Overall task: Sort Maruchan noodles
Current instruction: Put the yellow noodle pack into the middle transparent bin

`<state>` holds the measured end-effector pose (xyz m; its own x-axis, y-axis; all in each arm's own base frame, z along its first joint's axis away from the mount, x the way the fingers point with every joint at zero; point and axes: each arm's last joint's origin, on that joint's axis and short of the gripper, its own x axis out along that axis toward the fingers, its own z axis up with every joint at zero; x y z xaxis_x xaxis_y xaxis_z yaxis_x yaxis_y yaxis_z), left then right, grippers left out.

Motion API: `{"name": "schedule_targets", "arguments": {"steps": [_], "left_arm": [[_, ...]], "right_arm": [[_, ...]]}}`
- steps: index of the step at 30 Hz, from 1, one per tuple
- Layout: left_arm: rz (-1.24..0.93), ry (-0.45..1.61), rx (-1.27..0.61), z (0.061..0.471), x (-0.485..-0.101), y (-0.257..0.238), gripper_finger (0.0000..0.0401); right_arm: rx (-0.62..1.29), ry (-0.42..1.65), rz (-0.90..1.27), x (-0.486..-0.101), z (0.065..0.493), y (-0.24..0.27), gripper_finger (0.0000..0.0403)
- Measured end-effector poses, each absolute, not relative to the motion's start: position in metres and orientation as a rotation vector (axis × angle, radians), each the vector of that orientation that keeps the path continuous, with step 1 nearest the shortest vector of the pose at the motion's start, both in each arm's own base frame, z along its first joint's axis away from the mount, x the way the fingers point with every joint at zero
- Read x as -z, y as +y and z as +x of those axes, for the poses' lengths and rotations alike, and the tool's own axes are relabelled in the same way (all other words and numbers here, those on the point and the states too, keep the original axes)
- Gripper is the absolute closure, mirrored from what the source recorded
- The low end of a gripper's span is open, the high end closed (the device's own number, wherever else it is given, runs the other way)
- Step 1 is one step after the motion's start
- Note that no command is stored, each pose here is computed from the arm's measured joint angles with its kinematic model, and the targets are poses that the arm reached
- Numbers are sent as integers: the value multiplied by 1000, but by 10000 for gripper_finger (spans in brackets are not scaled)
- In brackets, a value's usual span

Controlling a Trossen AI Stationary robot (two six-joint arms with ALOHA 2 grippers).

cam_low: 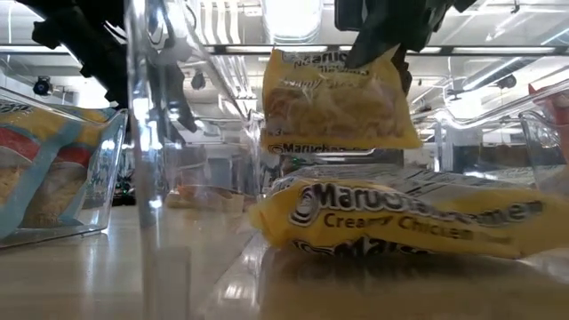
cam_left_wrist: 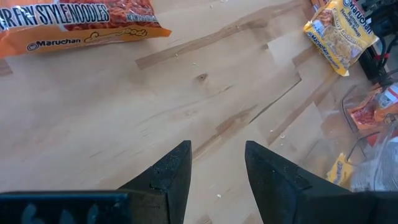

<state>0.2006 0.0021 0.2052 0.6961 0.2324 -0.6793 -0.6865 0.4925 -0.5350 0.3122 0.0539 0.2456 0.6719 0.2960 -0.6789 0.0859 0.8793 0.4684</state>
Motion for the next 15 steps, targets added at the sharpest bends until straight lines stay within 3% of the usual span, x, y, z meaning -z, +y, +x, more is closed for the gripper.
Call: {"name": "schedule_targets", "arguments": {"steps": [15], "left_arm": [[-848, 617, -561, 199, -204, 1, 267]], "right_arm": [[-137, 952, 438, -211, 322, 74, 294]]}}
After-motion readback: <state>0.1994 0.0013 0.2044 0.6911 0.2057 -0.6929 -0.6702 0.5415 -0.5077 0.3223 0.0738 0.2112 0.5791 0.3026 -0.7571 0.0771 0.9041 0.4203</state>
